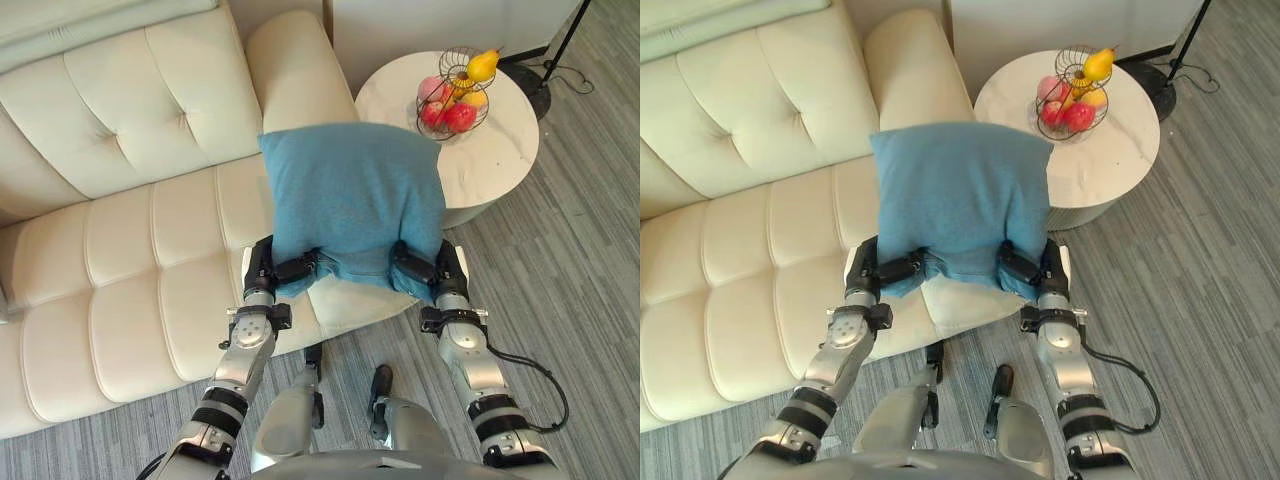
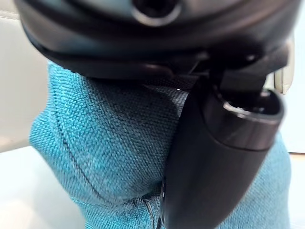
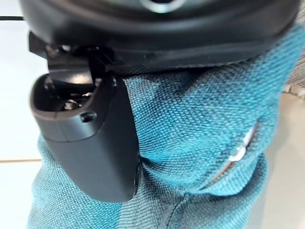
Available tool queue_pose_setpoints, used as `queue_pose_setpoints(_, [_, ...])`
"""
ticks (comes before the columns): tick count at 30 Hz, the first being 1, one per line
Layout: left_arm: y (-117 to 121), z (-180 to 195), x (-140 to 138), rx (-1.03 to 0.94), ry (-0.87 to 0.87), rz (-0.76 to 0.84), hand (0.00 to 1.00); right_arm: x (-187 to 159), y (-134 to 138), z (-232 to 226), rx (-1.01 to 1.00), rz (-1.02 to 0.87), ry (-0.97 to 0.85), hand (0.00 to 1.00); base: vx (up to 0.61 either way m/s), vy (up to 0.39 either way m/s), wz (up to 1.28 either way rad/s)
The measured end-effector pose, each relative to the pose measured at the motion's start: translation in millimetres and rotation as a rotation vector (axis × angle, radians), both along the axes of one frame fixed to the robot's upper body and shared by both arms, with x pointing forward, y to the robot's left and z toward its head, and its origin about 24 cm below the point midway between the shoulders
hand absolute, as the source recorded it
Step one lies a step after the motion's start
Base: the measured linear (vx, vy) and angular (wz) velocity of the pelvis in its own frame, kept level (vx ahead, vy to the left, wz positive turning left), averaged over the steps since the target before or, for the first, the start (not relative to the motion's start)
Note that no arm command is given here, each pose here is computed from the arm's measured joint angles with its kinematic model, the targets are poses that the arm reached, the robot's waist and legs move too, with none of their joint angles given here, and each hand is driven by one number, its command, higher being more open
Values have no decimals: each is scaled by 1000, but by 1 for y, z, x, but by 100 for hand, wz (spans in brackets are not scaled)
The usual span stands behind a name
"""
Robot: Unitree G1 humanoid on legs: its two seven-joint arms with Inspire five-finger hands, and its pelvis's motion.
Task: Pick up cushions and gather them together orderly.
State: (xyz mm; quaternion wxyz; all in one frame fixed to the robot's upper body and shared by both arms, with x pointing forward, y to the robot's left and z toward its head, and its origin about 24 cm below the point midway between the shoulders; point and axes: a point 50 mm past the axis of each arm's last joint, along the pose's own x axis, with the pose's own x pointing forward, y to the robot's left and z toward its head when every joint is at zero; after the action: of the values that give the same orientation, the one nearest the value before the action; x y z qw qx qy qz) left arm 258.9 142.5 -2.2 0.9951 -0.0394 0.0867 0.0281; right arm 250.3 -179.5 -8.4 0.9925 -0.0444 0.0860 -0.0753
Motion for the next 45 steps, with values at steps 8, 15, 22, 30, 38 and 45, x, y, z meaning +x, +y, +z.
queue_pose_setpoints(8, [-8, -21, -40, -67, 90, -44, 0, -44, -7, -18, -1, -14, 81, 0, -3, -35, 5])
queue_pose_setpoints(15, [-13, -12, -55, -118, 62, -35, 0, -59, -6, -5, -21, -34, 29, 0, -40, -17, 33])
queue_pose_setpoints(22, [-26, 6, -43, -132, -17, -73, 0, -47, -12, 15, -65, -86, -64, 0, -74, 20, 70])
queue_pose_setpoints(30, [-40, -3, -43, -124, 21, -134, 0, -48, -25, 8, -110, -138, -28, 0, 21, 189, 61])
queue_pose_setpoints(38, [-19, -32, -69, -86, 156, -73, 0, -54, -3, -29, -63, -83, 150, 0, 24, 255, 32])
queue_pose_setpoints(45, [-20, -38, -72, -79, 193, -98, 0, -55, -8, -30, -107, -61, 163, 0, 199, 7, 42])
